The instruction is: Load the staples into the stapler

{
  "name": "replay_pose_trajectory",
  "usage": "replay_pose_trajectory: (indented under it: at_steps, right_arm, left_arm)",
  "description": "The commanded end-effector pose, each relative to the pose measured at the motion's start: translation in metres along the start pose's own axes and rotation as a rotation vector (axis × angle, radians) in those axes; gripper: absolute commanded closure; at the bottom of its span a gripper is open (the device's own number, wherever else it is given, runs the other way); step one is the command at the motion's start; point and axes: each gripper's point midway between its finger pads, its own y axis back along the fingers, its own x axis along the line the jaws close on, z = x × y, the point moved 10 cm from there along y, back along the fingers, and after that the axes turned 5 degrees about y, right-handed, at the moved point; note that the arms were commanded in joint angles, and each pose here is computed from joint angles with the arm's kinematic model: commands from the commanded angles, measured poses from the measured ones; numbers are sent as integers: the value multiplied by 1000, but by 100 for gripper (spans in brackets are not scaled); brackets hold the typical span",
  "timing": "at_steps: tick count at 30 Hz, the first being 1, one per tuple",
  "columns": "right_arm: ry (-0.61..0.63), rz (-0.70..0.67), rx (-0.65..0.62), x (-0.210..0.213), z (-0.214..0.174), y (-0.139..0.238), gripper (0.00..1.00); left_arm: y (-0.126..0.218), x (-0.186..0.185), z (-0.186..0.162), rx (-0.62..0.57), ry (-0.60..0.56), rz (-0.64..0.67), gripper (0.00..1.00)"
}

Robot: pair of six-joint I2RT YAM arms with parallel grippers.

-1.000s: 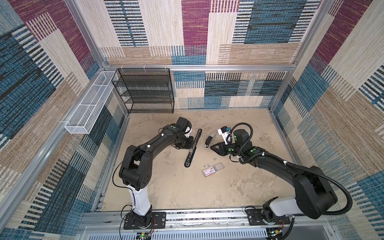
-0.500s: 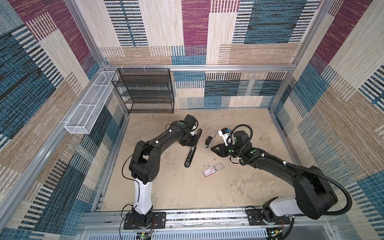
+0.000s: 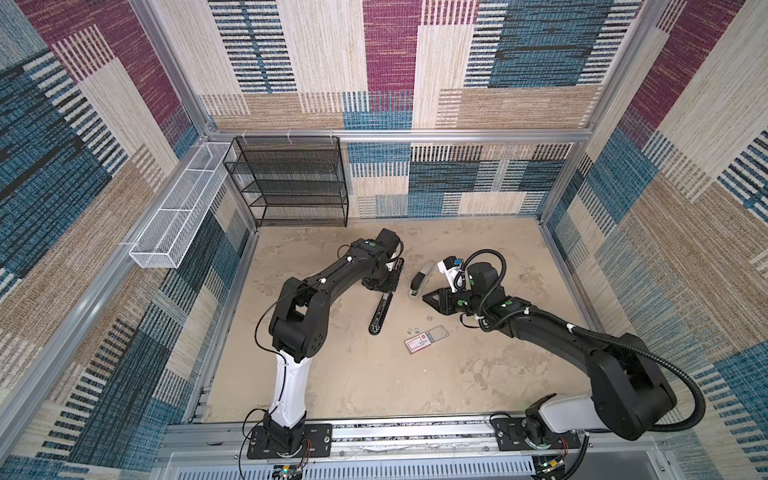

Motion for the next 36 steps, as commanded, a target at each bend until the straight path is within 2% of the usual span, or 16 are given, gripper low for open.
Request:
replay_pose_trajectory:
  at_steps: [1,36]
  right_arm:
    - [14,4,-24,2,3,2,73]
    - [21,-1,-26,3,-1,7,73]
  left_arm:
    - [-3,1,0,12,-21,19,88]
    - [-10,-9,-4,30,-51,59,88]
